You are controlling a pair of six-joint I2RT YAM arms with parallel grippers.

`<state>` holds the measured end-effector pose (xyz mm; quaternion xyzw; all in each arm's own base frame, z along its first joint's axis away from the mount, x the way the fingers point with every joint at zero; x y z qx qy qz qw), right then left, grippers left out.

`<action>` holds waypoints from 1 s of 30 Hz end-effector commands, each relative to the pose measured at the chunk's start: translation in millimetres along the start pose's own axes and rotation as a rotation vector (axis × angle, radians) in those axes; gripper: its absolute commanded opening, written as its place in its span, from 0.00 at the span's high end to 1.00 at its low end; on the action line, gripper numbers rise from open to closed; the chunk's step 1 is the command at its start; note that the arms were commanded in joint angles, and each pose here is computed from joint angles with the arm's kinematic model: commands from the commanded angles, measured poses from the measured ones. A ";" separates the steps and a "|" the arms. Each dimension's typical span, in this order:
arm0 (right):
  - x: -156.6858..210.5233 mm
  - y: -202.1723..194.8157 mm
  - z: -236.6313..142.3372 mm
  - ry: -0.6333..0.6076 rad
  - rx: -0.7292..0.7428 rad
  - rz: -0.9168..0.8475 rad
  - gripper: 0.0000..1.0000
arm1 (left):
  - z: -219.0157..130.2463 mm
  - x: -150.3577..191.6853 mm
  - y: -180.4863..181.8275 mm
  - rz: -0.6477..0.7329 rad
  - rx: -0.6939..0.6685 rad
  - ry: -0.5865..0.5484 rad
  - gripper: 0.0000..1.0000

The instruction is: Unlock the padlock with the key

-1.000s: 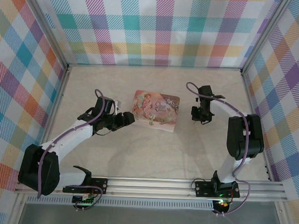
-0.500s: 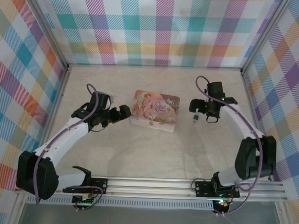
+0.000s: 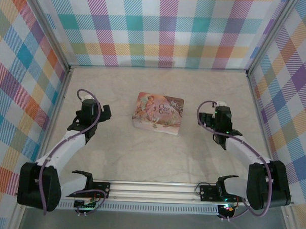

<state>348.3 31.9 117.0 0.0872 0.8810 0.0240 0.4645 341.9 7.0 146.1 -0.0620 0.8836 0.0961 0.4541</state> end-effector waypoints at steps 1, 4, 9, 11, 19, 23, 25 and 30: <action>-48.3 0.6 1.4 -0.270 0.020 -0.052 0.00 | 23.3 -15.3 12.6 -0.018 -0.059 -0.126 0.00; -39.2 3.1 15.0 -0.286 0.004 -0.076 0.00 | 37.5 -8.2 2.9 -0.005 -0.021 -0.177 0.00; -18.6 -3.1 32.1 -0.296 -0.001 -0.055 0.00 | 55.0 9.2 -7.8 0.033 0.021 -0.225 0.00; -12.0 -1.7 28.5 -0.288 -0.126 -0.028 0.00 | 58.9 27.9 -17.4 0.056 0.076 -0.284 0.00; -10.2 -25.6 43.9 -0.256 -0.044 0.064 0.00 | 67.4 23.9 -28.6 0.100 0.109 -0.226 0.00; -9.9 -25.8 43.6 -0.248 -0.044 0.064 0.00 | 67.2 24.3 -28.6 0.101 0.106 -0.224 0.00; -9.7 -24.8 45.5 -0.242 -0.047 0.065 0.00 | 67.0 23.6 -29.4 0.102 0.109 -0.225 0.00; -10.4 -25.7 44.7 -0.245 -0.048 0.066 0.00 | 67.1 24.5 -29.1 0.101 0.108 -0.223 0.00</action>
Point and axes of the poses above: each hand's point on the last joint's axis, 136 mm out from that joint toward the fingers, its own z axis out along the fingers, its own y axis along the line the jaws close on, x = y × z, the point moved 1 cm from there along -z, back along the fingers, and after that the axes turned 10 degrees about z, right-handed, at the moved point
